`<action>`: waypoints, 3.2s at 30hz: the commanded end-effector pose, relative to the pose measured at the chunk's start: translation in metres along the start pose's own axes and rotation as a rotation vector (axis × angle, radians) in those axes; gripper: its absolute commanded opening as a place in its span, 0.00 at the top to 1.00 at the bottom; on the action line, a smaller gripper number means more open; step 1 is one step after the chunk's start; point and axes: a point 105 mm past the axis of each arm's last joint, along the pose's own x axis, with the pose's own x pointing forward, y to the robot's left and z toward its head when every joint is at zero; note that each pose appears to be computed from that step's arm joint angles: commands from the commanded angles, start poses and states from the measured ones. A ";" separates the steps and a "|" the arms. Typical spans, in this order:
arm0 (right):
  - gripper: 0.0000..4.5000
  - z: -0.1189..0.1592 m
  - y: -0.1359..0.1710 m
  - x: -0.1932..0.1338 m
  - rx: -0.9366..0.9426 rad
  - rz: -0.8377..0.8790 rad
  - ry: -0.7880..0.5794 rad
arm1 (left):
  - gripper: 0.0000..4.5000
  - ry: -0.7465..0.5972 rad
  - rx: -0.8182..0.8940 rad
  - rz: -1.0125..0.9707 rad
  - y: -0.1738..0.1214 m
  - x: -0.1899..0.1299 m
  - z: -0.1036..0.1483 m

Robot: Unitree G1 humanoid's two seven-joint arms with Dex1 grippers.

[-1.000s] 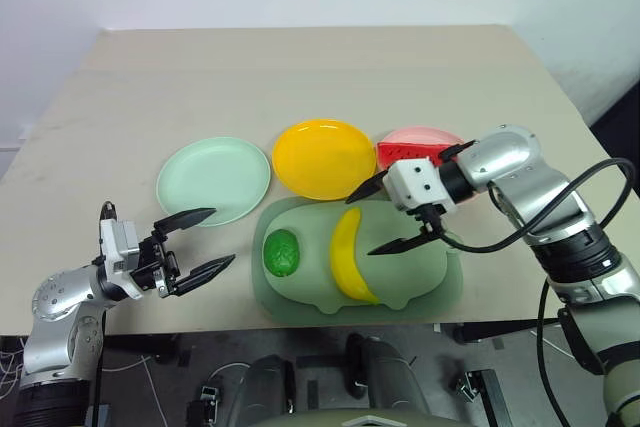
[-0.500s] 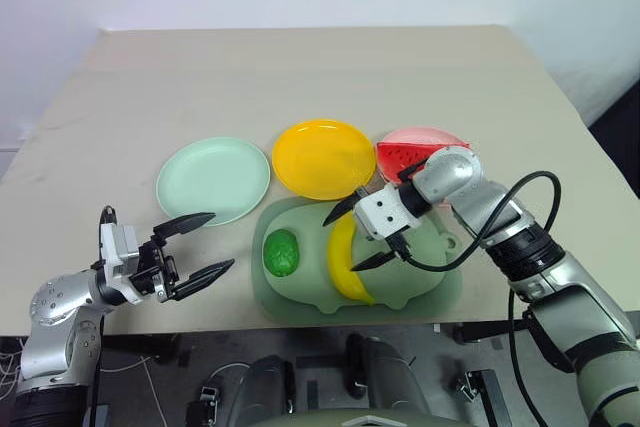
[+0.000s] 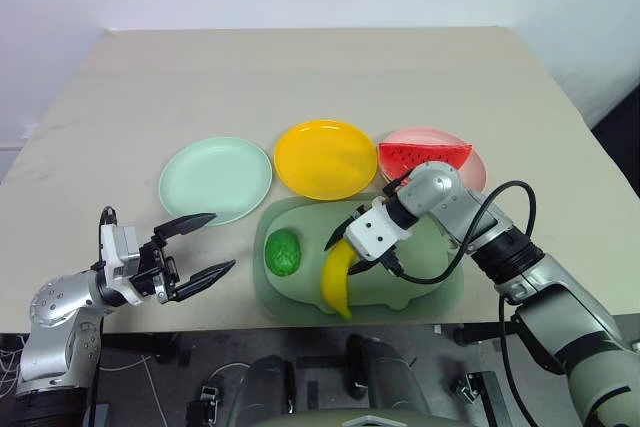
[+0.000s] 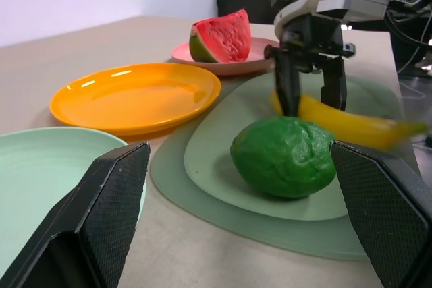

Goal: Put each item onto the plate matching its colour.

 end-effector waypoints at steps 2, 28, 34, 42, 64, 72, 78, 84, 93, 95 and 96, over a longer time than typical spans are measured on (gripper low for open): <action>0.65 -0.005 0.010 0.008 0.006 0.037 0.013 | 0.00 -0.006 0.040 -0.012 -0.001 0.003 0.007; 0.65 -0.008 -0.132 -0.067 0.535 -0.623 -0.139 | 0.00 -0.025 0.042 -0.013 -0.001 0.011 0.007; 0.65 -0.043 -0.141 -0.065 0.589 -0.734 0.047 | 0.00 -0.024 0.041 -0.005 -0.001 0.011 0.007; 0.65 -0.066 -0.141 -0.057 0.584 -0.784 0.205 | 0.00 -0.021 0.040 0.001 -0.001 0.010 0.006; 0.01 0.015 -0.102 -0.149 0.607 -0.745 -0.381 | 0.00 -0.026 0.026 -0.033 -0.002 0.014 0.009; 0.01 -0.012 -0.019 -0.175 0.600 -0.800 -0.378 | 0.00 -0.032 0.024 -0.058 -0.005 0.020 0.016; 0.01 -0.026 0.039 -0.183 0.532 -0.774 -0.324 | 0.00 -0.019 0.048 -0.065 -0.002 0.020 0.028; 0.01 -0.041 0.083 -0.183 0.535 -0.768 -0.279 | 0.00 0.008 0.040 -0.068 -0.003 0.018 0.032; 0.01 -0.050 0.123 -0.177 0.541 -0.801 -0.247 | 0.00 0.051 -0.005 -0.044 -0.006 0.024 0.028; 0.01 -0.048 0.127 -0.176 0.536 -0.808 -0.252 | 0.00 0.058 -0.016 -0.028 -0.003 0.027 0.028; 0.01 -0.048 0.128 -0.175 0.537 -0.808 -0.254 | 0.00 0.061 -0.024 -0.019 -0.002 0.028 0.029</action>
